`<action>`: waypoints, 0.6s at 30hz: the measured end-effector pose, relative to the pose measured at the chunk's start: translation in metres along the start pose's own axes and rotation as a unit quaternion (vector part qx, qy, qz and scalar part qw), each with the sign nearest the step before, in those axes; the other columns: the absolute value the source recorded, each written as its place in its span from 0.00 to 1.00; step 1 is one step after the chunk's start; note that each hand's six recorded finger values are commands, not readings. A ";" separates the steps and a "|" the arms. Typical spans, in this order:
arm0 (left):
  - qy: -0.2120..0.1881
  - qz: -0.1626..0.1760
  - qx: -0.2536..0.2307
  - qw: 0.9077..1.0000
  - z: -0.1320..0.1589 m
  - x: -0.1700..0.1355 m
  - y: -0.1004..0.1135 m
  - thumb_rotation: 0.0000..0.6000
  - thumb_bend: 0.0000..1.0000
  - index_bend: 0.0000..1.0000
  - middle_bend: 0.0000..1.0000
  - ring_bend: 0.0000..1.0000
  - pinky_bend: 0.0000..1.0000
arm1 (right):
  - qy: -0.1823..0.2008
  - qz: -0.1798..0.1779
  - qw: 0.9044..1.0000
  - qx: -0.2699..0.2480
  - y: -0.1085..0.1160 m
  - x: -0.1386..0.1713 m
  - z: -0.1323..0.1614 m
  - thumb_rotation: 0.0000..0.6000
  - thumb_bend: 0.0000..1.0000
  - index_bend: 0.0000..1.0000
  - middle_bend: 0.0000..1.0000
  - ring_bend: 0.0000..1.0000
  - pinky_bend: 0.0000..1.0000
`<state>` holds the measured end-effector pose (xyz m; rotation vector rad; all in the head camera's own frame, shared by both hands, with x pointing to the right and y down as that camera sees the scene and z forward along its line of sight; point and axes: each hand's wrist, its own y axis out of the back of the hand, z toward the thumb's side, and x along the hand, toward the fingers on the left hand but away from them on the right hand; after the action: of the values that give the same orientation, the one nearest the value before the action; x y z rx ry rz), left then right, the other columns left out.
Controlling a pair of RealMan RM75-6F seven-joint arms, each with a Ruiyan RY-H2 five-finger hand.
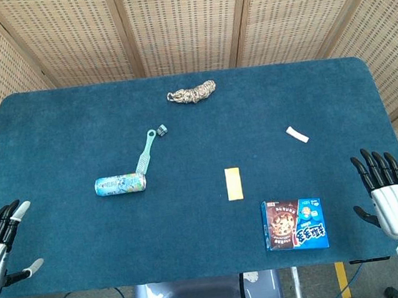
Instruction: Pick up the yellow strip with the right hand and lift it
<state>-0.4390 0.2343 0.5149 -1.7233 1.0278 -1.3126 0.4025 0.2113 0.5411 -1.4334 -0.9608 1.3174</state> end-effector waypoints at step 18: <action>0.008 -0.004 0.004 1.000 -0.001 0.008 -0.004 1.00 0.00 0.00 0.00 0.00 0.00 | 0.091 0.048 0.994 -0.049 0.009 -0.067 0.049 1.00 0.00 0.03 0.00 0.00 0.00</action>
<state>-0.4384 0.2293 0.5222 -1.7150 1.0249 -1.3364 0.3455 0.1505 0.5501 -1.6617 -0.8541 1.1976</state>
